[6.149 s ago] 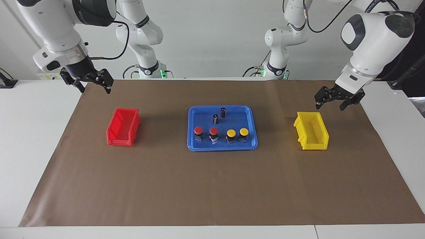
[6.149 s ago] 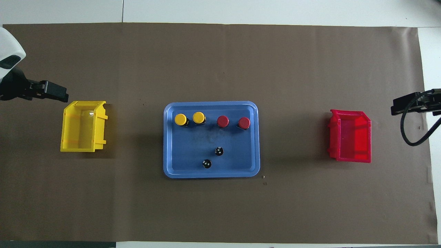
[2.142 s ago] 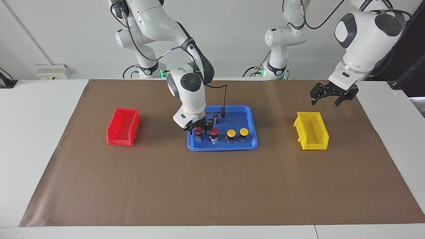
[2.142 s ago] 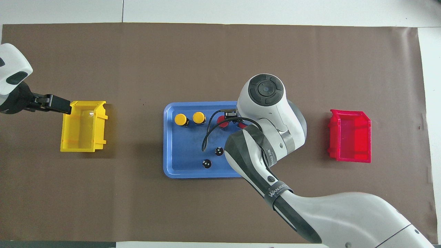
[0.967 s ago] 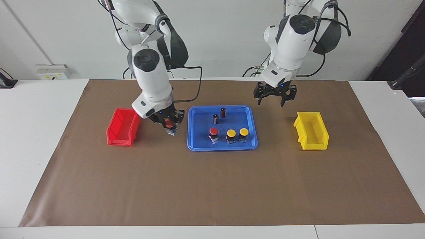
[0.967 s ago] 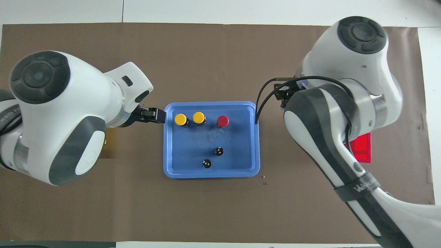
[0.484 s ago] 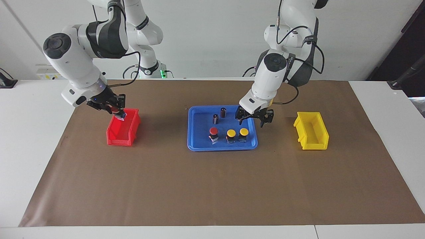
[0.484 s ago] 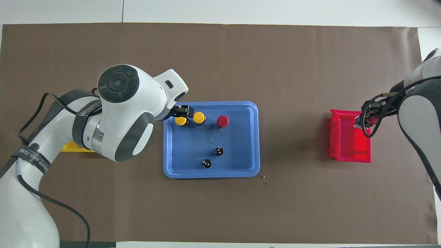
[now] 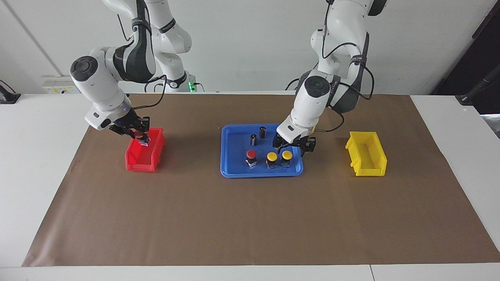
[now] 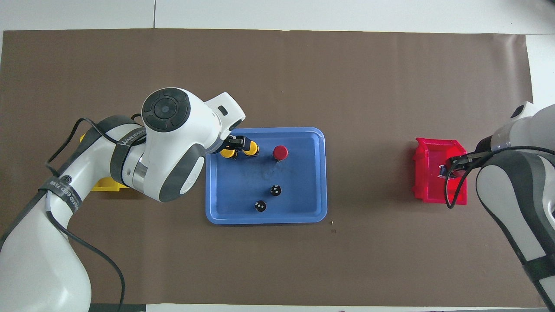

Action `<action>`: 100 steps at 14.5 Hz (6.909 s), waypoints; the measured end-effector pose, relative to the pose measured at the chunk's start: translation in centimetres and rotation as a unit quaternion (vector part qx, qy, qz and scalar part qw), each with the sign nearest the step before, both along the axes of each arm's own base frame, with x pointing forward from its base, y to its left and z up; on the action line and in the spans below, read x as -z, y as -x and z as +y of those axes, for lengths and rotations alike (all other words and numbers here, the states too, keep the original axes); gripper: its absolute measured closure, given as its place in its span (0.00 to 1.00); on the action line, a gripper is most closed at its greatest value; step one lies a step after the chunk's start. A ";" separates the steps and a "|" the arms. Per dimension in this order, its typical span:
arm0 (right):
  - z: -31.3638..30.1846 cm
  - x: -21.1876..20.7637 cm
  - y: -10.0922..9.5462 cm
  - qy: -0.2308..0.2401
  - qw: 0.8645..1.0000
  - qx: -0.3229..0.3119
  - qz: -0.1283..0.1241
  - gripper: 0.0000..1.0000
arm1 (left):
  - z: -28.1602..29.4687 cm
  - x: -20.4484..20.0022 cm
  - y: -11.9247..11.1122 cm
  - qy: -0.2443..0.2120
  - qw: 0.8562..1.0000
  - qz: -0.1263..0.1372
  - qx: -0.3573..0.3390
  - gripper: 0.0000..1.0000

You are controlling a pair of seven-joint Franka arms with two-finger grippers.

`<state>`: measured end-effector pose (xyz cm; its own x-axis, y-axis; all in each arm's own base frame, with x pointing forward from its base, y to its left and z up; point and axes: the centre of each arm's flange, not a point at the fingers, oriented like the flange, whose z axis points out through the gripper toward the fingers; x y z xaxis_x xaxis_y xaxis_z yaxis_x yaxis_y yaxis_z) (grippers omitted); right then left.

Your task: Sort red and yellow buttons by color

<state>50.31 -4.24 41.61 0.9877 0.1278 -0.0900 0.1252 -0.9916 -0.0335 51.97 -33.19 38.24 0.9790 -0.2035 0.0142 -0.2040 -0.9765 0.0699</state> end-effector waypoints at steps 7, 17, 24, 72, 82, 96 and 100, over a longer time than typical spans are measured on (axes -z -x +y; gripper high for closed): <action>0.4 3.3 1.9 0.003 1.000 -0.005 -0.015 0.58 | 0.5 2.9 1.1 0.000 1.000 0.001 -0.019 0.16; 1.3 6.1 3.2 0.003 1.000 -0.022 -0.016 0.58 | 0.4 2.6 0.8 0.008 0.999 -0.011 -0.029 0.58; 1.0 7.0 3.8 0.003 1.000 -0.019 -0.016 0.58 | 1.6 -5.7 1.7 -0.018 0.998 0.033 -0.041 0.58; 42.7 7.2 -5.4 0.010 0.997 0.054 -0.061 0.44 | 33.9 3.0 -0.2 -0.029 0.995 0.042 -0.082 0.40; 42.5 7.1 -5.3 0.011 0.997 0.057 -0.056 0.59 | 33.6 -3.1 -1.1 -0.033 0.993 0.082 -0.077 0.40; 4.3 -3.8 -8.4 0.037 0.998 0.039 0.023 0.59 | 0.5 -5.7 4.6 0.000 0.996 -0.007 -0.093 0.01; 1.4 -0.4 -7.3 0.032 0.999 0.032 -0.006 0.59 | -2.2 -3.0 2.0 0.011 0.994 0.002 -0.106 0.01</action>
